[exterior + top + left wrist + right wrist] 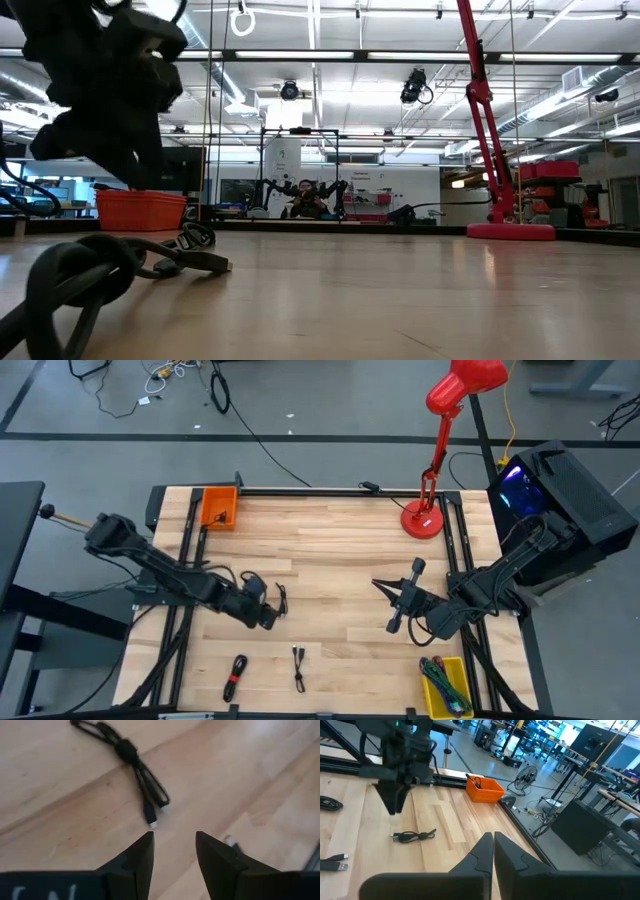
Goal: Pick & Place USB Port
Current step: Put the top black charger cable into the orange bin
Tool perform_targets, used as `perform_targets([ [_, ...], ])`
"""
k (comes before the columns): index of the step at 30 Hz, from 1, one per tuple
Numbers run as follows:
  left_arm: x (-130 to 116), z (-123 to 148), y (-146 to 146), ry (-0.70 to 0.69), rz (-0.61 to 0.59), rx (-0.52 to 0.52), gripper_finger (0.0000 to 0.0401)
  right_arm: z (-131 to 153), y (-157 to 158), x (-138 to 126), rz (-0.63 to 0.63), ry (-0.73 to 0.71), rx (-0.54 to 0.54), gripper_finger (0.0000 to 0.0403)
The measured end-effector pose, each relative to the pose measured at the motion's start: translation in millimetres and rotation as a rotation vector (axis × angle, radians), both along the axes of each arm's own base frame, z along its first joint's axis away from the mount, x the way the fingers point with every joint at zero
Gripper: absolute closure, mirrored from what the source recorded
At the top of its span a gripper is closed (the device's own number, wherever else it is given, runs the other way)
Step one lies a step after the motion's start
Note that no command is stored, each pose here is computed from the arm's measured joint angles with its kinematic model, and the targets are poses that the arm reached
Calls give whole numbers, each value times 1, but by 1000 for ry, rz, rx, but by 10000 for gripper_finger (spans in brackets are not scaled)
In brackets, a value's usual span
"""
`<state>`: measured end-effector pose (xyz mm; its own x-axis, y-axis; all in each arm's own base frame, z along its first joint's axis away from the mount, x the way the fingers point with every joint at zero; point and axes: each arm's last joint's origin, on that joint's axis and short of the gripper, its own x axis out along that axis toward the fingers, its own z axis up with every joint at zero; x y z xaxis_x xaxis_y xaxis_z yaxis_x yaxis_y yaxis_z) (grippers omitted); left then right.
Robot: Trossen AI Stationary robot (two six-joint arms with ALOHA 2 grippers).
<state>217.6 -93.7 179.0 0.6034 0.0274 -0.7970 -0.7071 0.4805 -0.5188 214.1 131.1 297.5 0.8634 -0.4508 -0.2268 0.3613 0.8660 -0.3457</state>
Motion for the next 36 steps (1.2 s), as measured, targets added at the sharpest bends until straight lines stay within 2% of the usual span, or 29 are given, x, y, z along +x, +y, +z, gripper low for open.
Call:
perform_targets([
  [8,12,-17,3,46,15,-12,239,-2,1,0,37,27,9,387],
  [16,23,-13,18,-18,27,6,238,-3,1,-1,38,34,2,387],
  [36,40,-47,39,106,44,12,238,-5,0,-1,49,55,3,387],
])
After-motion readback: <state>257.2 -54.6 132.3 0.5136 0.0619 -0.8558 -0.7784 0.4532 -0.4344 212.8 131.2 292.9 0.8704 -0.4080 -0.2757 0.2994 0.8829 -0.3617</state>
